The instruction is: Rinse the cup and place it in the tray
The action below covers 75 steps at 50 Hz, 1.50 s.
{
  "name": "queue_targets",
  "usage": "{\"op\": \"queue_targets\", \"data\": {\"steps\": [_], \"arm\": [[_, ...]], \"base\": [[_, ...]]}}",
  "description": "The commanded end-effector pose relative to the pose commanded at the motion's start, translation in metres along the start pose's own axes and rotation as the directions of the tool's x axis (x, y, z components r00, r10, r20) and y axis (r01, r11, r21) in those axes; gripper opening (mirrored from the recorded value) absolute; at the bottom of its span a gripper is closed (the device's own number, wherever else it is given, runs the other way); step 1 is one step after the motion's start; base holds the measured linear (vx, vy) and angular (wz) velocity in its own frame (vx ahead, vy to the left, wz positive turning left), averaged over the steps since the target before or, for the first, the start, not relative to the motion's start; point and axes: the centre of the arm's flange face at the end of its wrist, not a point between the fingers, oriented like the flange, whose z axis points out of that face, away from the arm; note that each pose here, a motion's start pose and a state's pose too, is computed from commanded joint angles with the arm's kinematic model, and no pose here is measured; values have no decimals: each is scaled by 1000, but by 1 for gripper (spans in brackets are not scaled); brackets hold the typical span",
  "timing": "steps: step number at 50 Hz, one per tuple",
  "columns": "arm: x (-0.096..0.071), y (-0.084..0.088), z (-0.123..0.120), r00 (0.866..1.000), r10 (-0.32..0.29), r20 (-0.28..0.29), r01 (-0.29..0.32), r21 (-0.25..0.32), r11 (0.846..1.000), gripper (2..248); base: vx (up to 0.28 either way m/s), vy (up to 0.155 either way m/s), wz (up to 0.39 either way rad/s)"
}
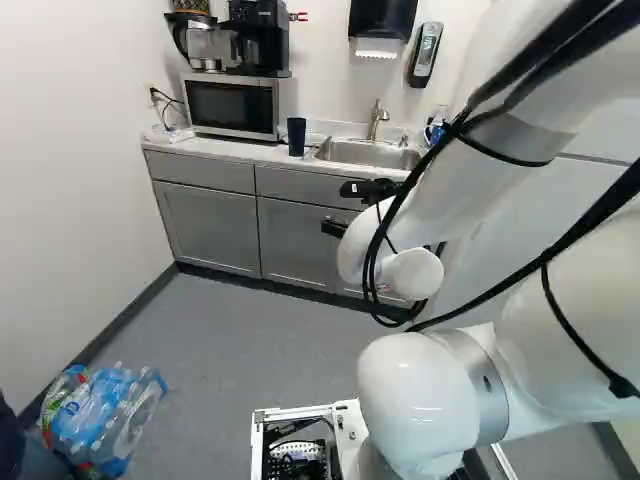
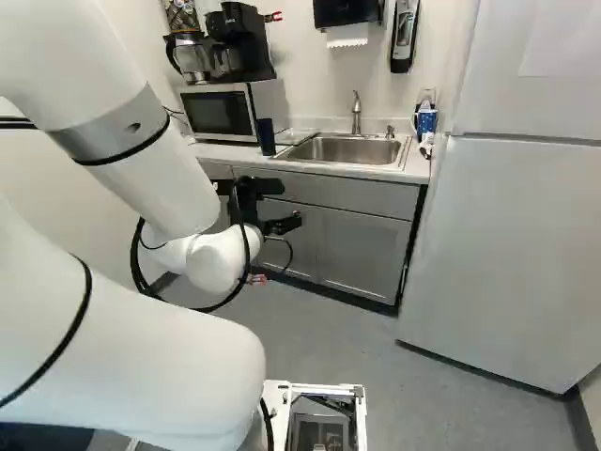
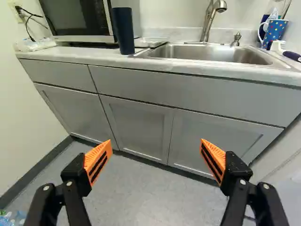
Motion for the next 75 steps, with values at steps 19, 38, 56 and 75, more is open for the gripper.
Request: {"op": "queue_targets", "data": {"steps": [19, 38, 56, 75], "arm": [[16, 0, 3, 999, 0, -43, 0, 0, 1000, 247], [37, 0, 8, 996, 0, -93, 0, 0, 1000, 247], [58, 0, 12, 990, 0, -139, 0, 0, 1000, 247], [80, 0, 17, 983, 0, -185, 0, 0, 1000, 247]], "base": [[0, 0, 0], [0, 0, 0], [0, 0, 0], [0, 0, 0]]}}
